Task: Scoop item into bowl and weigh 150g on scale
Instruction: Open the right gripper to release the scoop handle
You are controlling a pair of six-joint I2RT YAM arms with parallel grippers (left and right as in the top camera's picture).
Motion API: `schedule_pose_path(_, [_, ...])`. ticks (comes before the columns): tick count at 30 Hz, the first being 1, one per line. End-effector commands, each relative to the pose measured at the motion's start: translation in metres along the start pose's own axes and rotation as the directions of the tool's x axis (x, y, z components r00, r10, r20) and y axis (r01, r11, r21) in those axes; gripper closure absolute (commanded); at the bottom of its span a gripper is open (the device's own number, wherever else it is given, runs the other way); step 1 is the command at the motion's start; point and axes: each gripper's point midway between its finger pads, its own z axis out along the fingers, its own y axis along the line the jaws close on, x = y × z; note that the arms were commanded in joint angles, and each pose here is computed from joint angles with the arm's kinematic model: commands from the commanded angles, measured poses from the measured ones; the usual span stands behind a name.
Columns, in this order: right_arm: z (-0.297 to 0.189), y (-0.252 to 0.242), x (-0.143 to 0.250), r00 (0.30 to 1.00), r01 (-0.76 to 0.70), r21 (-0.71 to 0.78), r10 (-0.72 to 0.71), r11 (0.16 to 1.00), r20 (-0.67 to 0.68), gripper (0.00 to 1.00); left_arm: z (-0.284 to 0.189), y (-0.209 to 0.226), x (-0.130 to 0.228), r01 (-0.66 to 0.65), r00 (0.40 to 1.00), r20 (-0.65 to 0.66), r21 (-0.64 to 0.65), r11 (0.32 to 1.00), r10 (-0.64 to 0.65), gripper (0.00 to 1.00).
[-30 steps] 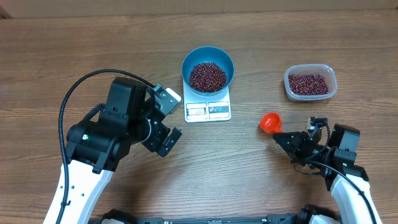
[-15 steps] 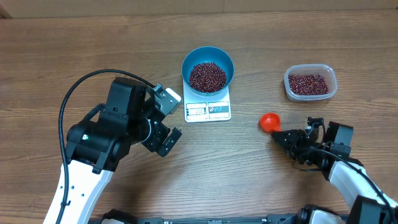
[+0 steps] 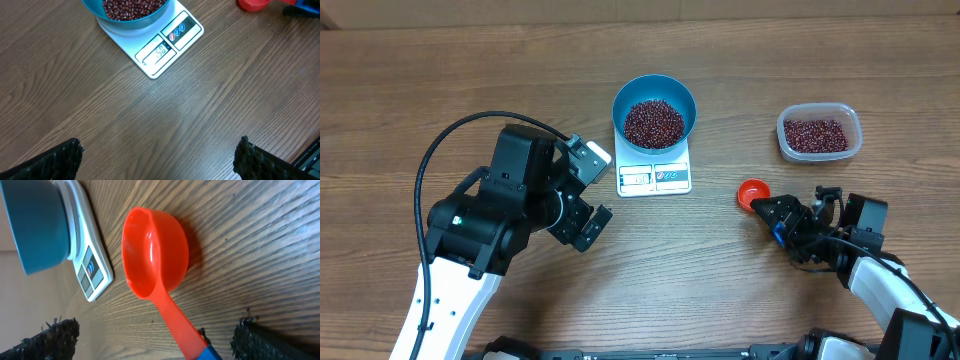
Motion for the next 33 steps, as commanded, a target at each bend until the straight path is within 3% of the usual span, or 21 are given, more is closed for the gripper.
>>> schedule_pose_path(1, [-0.002, -0.026, -0.014, 0.995, 0.063, 0.158, -0.074, 0.985, 0.065, 0.0, -0.005, 0.003, -0.006, -0.019, 1.0, 0.02, -0.012, 1.0, 0.019, 0.0])
schedule_pose_path(6, [-0.017, -0.045, -0.029, 0.994, 0.038, 0.339, -0.071, 0.94, 0.084, 0.0, -0.005, 0.003, -0.006, -0.019, 1.0, 0.02, -0.012, 1.0, 0.019, 0.0])
schedule_pose_path(11, [-0.056, -0.068, -0.047, 0.992, -0.031, 0.605, -0.049, 0.795, 0.116, 0.0, -0.005, 0.002, -0.006, -0.019, 1.0, 0.02, -0.011, 1.0, 0.019, 0.0])
schedule_pose_path(16, [-0.088, -0.066, -0.062, 0.985, -0.104, 0.709, -0.026, 0.697, 0.169, 0.0, -0.005, 0.002, -0.006, -0.02, 1.0, 0.02, -0.012, 1.0, 0.02, 0.0])
schedule_pose_path(20, [-0.095, -0.052, -0.07, 0.985, -0.102, 0.705, -0.026, 0.701, 0.169, 0.0, -0.005, 0.002, -0.006, -0.019, 1.0, 0.02, -0.012, 1.0, 0.019, 0.0])
schedule_pose_path(25, [-0.089, -0.012, -0.082, 0.988, -0.07, 0.593, -0.027, 0.802, 0.153, 0.0, -0.005, 0.002, -0.006, -0.019, 1.0, 0.02, -0.012, 1.0, 0.02, 0.0])
schedule_pose_path(30, [-0.067, 0.042, -0.091, 0.991, 0.001, 0.333, -0.045, 0.943, 0.124, 0.0, -0.005, 0.003, -0.006, -0.019, 1.0, 0.02, -0.012, 1.0, 0.019, 0.0])
schedule_pose_path(33, [-0.059, 0.074, -0.093, 0.991, 0.06, 0.167, -0.078, 0.984, 0.105, 0.0, -0.005, 0.003, -0.006, -0.019, 1.0, 0.02, -0.012, 1.0, 0.019, 0.0])
